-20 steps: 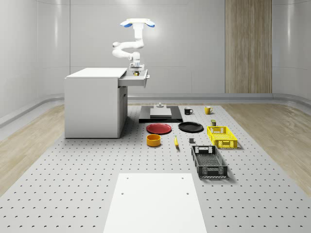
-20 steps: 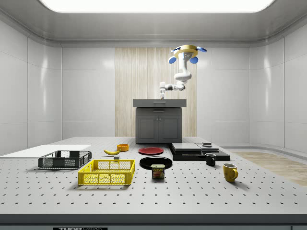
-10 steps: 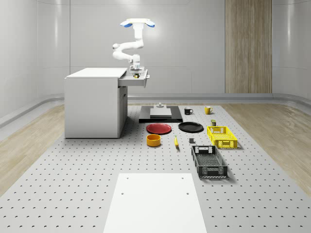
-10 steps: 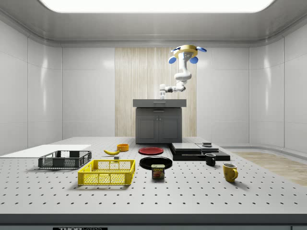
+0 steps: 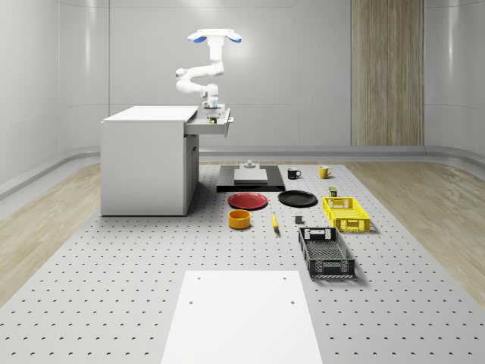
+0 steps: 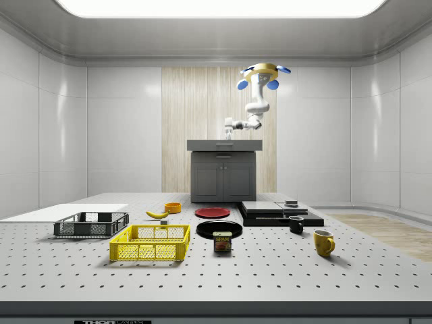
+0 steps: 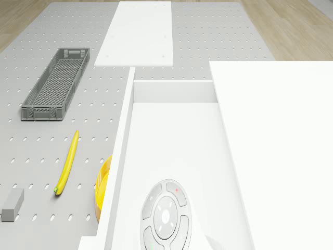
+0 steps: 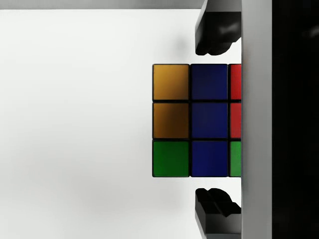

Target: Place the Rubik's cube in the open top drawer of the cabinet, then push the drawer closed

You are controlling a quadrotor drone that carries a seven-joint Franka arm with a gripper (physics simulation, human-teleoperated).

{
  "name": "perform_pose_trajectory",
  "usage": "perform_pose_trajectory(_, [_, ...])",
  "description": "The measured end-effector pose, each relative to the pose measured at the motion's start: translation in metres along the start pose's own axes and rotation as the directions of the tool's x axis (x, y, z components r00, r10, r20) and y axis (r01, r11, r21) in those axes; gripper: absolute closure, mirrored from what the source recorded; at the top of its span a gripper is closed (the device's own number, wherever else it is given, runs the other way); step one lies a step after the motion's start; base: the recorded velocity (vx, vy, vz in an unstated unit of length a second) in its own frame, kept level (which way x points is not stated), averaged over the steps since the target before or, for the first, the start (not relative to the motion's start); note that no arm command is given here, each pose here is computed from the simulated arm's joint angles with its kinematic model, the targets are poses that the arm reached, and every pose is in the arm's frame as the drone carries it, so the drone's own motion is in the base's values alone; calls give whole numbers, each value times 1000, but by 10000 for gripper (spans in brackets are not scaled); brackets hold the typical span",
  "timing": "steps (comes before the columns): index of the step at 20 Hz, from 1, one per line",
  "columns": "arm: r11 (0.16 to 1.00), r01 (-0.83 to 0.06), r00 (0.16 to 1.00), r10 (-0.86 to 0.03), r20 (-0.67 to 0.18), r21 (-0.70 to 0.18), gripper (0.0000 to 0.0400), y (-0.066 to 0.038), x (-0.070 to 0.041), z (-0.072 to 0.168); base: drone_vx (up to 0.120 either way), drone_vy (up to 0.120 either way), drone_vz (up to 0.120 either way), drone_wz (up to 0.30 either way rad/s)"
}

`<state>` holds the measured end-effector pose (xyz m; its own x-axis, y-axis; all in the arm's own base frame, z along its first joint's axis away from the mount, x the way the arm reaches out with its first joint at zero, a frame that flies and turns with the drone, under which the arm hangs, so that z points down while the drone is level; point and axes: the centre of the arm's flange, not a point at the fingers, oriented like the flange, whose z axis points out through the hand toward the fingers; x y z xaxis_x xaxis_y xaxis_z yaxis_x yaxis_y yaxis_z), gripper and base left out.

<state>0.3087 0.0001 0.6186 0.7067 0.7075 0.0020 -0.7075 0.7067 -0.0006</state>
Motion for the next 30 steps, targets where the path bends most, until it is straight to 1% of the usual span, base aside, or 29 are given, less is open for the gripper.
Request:
perform_pose_trajectory(3, [1000,0,1000,0,0,0,2,0,0,-14,0,0,0,0])
perform_pose_trajectory(6, [1000,0,1000,0,0,0,1,0,0,-26,0,0,107,0])
perform_pose_trajectory(10, [1000,0,1000,0,0,0,0,0,0,-36,-120,120,120,0])
perform_pose_trajectory(14, [1000,0,1000,0,0,0,0,0,0,-41,-110,120,110,0])
perform_pose_trajectory(30, [1000,0,1000,0,0,0,0,0,0,-44,0,120,0,0])
